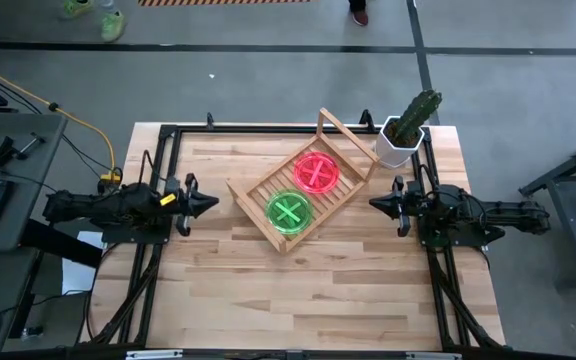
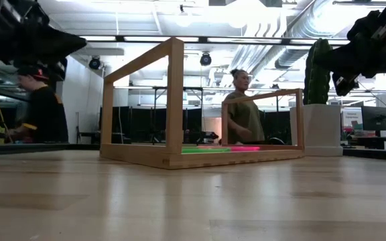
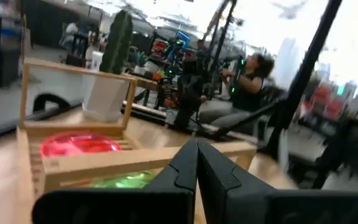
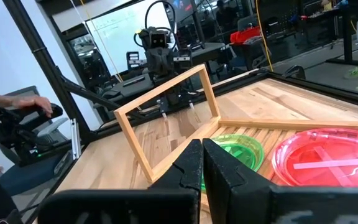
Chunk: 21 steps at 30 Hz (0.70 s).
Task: Place and stack plates onto a shelf
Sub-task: Return to Home Position
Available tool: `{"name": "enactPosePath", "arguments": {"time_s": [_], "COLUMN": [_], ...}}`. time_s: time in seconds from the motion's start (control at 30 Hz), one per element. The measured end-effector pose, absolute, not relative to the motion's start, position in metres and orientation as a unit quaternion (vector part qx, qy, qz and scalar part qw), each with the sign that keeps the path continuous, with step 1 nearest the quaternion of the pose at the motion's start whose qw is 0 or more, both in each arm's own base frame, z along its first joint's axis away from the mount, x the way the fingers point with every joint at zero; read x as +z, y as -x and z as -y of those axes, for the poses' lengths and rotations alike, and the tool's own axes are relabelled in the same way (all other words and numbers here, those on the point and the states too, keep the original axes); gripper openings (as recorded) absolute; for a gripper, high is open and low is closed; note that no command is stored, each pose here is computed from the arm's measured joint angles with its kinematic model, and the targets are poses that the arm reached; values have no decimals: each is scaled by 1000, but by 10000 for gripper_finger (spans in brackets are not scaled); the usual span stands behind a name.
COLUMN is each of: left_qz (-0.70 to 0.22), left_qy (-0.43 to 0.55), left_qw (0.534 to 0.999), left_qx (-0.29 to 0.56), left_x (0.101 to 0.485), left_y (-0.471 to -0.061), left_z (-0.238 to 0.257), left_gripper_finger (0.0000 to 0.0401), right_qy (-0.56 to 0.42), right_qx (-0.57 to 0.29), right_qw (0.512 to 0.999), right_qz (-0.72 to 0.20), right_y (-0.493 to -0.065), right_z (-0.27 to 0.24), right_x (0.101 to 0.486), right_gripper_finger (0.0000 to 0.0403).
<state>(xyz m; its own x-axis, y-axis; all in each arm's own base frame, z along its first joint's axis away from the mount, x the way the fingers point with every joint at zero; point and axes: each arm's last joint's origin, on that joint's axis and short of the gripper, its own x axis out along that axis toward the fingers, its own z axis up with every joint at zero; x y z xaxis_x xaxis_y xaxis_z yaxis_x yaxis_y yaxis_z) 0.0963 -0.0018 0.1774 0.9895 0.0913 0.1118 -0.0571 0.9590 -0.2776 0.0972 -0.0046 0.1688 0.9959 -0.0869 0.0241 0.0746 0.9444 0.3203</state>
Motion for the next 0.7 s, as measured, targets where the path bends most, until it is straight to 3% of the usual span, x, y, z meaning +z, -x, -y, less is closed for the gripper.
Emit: {"name": "enactPosePath", "arguments": {"time_s": [0.27, 0.7], "left_qz": [9, -2], "left_qy": [23, 25], "left_qw": [999, 999], "left_qx": [-39, -41], "left_x": [168, 167], "left_y": [-97, -98], "left_z": [7, 7], "left_gripper_finger": [1, 1], "right_qy": [-162, -162], "right_qx": [-41, -41], "right_qw": [986, 986], "right_qz": [19, 19], "right_y": [-97, -97], "right_z": [5, 5], "right_x": [169, 169], "right_gripper_finger": [0, 0]}}
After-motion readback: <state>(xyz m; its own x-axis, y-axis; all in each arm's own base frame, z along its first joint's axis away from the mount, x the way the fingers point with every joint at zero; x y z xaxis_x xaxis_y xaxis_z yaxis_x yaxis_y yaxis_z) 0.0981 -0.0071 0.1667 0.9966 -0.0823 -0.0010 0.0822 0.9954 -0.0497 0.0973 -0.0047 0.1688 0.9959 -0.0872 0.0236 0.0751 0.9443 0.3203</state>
